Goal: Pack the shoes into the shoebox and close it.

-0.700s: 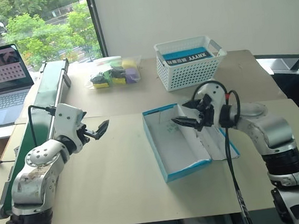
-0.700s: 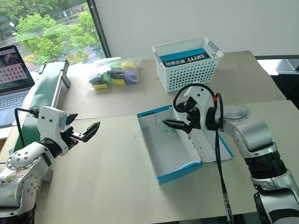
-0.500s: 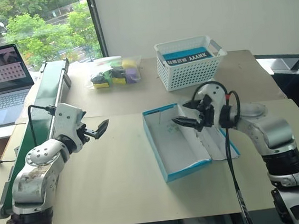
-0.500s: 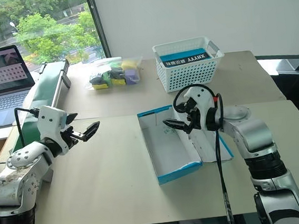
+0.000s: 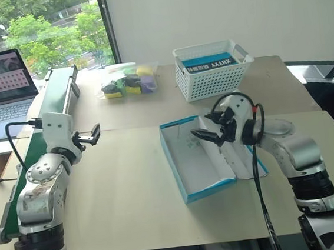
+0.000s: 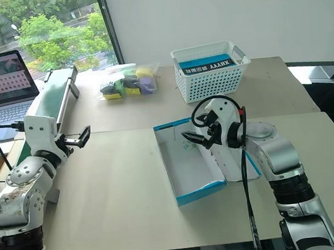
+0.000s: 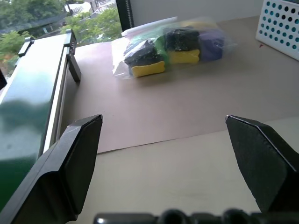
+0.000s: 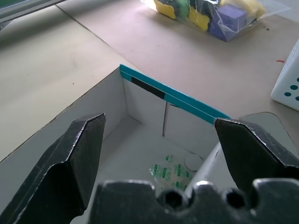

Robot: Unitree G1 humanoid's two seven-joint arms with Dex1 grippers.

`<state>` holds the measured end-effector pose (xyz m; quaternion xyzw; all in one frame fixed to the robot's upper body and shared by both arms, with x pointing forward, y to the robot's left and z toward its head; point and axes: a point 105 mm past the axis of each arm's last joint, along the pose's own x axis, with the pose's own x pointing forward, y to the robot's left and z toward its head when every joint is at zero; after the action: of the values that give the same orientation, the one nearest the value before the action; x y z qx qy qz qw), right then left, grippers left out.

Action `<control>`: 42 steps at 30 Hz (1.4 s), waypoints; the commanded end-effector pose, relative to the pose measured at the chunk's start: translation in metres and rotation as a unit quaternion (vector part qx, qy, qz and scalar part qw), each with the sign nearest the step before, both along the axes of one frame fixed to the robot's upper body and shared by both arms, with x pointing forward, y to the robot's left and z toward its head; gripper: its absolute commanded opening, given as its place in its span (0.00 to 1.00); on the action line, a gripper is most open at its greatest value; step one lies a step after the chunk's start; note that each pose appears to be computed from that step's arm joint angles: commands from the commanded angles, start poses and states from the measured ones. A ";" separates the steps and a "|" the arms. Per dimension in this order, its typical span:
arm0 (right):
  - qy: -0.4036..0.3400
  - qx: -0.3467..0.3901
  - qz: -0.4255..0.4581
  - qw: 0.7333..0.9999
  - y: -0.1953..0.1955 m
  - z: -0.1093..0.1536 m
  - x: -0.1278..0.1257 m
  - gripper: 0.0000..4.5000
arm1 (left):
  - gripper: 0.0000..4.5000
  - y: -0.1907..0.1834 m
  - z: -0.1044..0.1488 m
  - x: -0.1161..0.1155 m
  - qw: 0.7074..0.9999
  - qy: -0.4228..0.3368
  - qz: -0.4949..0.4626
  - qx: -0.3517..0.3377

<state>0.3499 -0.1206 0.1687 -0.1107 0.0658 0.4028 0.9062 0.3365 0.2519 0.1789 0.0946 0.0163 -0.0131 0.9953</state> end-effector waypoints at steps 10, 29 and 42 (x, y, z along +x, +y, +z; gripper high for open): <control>-0.051 0.034 0.013 0.998 0.018 0.031 -0.003 0.97 | 1.00 -0.017 0.023 0.005 0.993 -0.063 0.085 0.047; -0.039 0.051 0.034 0.997 0.024 0.034 -0.023 0.97 | 1.00 -0.034 0.014 0.026 0.995 -0.050 0.081 -0.040; -0.034 0.053 0.049 0.997 0.029 0.038 -0.026 0.97 | 1.00 0.052 0.018 0.007 0.977 -0.046 0.207 -0.017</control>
<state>0.3237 -0.0917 0.1909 -0.0628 0.0422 0.4465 0.8916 0.3478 0.2879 0.1808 0.0664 0.0114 0.1721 0.9828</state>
